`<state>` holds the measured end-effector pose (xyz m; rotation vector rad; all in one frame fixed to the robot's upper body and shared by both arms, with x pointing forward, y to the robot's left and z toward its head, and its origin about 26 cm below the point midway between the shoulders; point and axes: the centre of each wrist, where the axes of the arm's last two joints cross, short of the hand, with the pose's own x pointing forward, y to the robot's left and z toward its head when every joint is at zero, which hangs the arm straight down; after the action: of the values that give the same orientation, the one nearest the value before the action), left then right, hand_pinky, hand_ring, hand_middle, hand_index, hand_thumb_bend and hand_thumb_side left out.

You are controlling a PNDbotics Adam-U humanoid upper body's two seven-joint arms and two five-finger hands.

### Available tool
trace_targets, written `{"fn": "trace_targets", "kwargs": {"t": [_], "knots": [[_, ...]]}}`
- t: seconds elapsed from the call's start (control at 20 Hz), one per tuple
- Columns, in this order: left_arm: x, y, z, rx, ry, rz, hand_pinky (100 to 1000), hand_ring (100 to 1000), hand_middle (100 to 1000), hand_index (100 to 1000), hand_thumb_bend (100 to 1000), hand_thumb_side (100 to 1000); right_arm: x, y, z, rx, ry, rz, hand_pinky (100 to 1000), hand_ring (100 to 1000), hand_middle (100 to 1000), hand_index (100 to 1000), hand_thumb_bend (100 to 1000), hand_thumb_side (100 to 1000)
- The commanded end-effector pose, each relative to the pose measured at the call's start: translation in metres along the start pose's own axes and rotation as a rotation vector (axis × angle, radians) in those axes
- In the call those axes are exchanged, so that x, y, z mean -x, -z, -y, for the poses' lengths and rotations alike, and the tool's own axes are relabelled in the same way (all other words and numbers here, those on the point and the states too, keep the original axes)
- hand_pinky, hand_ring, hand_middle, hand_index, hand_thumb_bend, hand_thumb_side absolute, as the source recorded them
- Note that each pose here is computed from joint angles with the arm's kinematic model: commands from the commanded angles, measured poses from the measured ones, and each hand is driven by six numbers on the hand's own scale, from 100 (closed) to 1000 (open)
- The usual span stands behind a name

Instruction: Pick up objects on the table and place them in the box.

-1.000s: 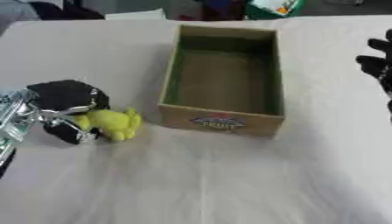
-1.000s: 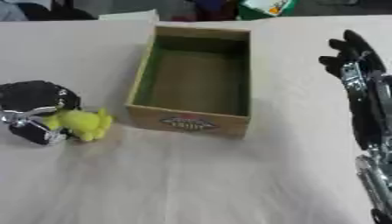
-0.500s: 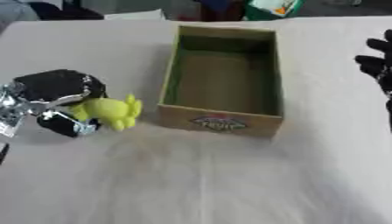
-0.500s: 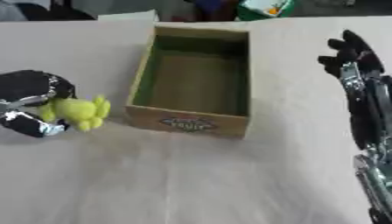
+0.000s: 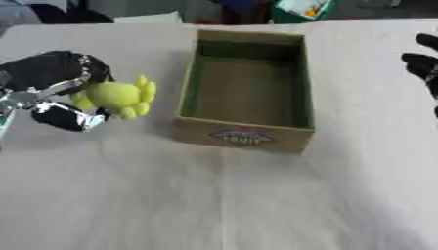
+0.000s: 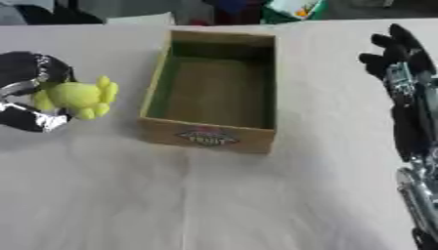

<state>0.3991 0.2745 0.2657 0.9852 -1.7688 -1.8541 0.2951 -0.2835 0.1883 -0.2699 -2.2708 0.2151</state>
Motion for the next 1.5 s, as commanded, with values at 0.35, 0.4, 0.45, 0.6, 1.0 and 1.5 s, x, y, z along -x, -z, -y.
{"fn": "trace_targets", "kwargs": {"t": [0.35, 0.4, 0.45, 0.6, 1.0, 1.5], "knots": [[0.007, 0.004, -0.060, -0.227, 0.141, -0.121, 510, 644, 490, 516, 100, 265, -0.029, 0.032, -0.027, -0.074, 0.131, 0.189, 885, 824, 870, 1000, 100, 869], [0.009, 0.005, -0.062, -0.238, 0.152, -0.136, 510, 644, 490, 515, 100, 265, -0.031, 0.035, -0.031, -0.086, 0.146, 0.201, 885, 824, 869, 1000, 100, 869], [0.011, 0.006, -0.063, -0.246, 0.161, -0.149, 510, 644, 489, 512, 100, 265, -0.033, 0.037, -0.033, -0.096, 0.158, 0.211, 885, 824, 869, 1000, 100, 869], [0.019, 0.009, -0.063, -0.254, 0.184, -0.174, 509, 645, 490, 514, 100, 265, -0.039, 0.043, -0.040, -0.127, 0.190, 0.241, 885, 824, 869, 1000, 100, 870], [0.037, 0.019, -0.056, -0.223, 0.247, -0.163, 509, 651, 503, 537, 100, 265, -0.048, 0.052, -0.048, -0.162, 0.238, 0.290, 884, 824, 867, 1000, 100, 871], [0.049, 0.039, -0.012, -0.142, 0.054, -0.125, 437, 589, 462, 518, 100, 385, -0.057, 0.058, -0.057, -0.187, 0.294, 0.322, 884, 824, 864, 1000, 100, 867]]}}
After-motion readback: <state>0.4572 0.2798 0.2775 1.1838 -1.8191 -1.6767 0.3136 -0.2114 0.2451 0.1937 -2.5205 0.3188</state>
